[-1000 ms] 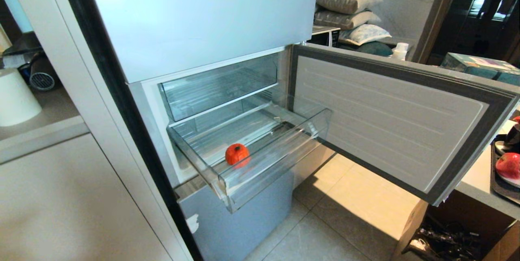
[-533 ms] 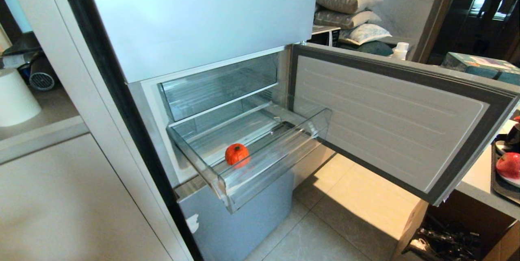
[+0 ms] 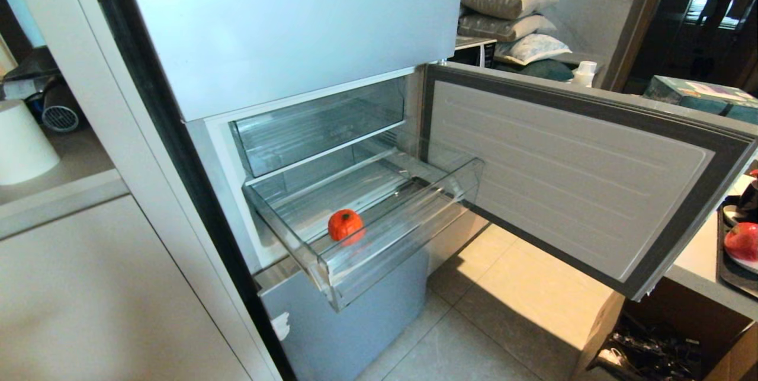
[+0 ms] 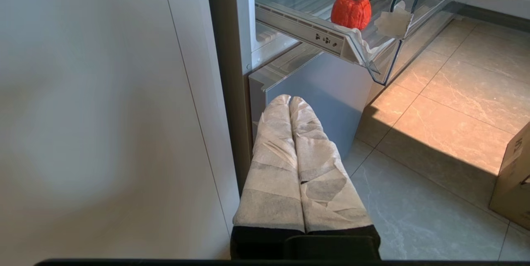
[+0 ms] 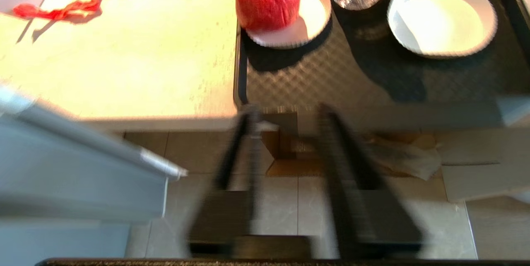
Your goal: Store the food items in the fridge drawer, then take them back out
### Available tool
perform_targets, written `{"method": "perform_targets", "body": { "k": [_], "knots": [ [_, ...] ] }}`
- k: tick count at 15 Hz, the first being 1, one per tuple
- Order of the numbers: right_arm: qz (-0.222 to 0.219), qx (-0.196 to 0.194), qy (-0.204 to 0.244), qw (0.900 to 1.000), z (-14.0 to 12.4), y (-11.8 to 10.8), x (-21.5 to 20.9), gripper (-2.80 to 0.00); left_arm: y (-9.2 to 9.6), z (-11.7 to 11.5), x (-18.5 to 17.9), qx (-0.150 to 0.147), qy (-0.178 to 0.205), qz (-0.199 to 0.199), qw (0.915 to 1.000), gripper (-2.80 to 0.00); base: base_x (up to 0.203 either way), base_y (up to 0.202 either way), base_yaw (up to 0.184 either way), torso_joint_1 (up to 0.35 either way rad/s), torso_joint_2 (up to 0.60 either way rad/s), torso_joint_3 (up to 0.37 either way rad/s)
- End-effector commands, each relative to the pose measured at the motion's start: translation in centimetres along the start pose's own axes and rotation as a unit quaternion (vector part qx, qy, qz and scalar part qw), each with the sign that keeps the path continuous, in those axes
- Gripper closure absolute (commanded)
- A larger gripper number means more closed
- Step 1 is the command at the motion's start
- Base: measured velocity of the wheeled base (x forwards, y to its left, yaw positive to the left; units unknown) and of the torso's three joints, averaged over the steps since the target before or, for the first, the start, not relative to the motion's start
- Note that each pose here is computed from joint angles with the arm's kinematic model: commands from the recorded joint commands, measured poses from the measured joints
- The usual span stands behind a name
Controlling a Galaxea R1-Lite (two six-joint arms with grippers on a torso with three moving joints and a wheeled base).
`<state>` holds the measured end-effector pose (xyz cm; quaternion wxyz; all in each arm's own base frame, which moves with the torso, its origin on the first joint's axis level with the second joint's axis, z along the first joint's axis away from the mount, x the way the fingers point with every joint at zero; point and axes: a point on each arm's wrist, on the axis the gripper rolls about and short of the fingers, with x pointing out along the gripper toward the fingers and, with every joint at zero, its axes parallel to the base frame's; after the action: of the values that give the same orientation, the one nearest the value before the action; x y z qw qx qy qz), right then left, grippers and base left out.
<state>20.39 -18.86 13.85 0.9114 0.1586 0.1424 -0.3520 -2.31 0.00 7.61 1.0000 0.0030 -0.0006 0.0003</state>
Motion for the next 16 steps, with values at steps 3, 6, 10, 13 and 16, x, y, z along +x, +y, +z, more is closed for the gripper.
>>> {"method": "perform_targets", "body": {
  "k": [3,6,10,13,16],
  "knots": [
    [-0.001,0.003,0.012,1.000,0.1,-0.4,4.9,-2.80,0.0,0.0,0.0,0.000,0.001,0.000,1.0000,0.00,0.000,0.000,0.000,0.000,0.00,0.000],
    [0.003,0.001,0.005,1.000,0.7,-0.4,6.6,-2.80,0.0,0.0,0.0,0.000,0.000,0.000,1.0000,0.00,0.000,0.000,0.000,0.000,0.00,0.000],
    [0.016,-0.025,0.000,1.000,1.1,-0.8,10.8,-2.80,0.0,0.0,0.0,0.000,0.001,0.000,1.0000,0.00,0.000,0.000,0.000,0.000,0.00,0.000],
    [0.009,-0.048,-0.011,0.999,1.6,-1.6,13.4,-2.80,0.0,0.0,0.0,0.000,0.001,0.000,1.0000,0.00,0.000,0.000,0.000,0.000,0.00,0.000],
    [0.018,-0.064,-0.016,0.998,1.5,-1.9,16.0,-2.80,0.0,0.0,0.0,0.000,0.001,0.000,1.0000,0.00,0.000,0.000,0.000,0.000,0.00,0.000]
  ]
}}
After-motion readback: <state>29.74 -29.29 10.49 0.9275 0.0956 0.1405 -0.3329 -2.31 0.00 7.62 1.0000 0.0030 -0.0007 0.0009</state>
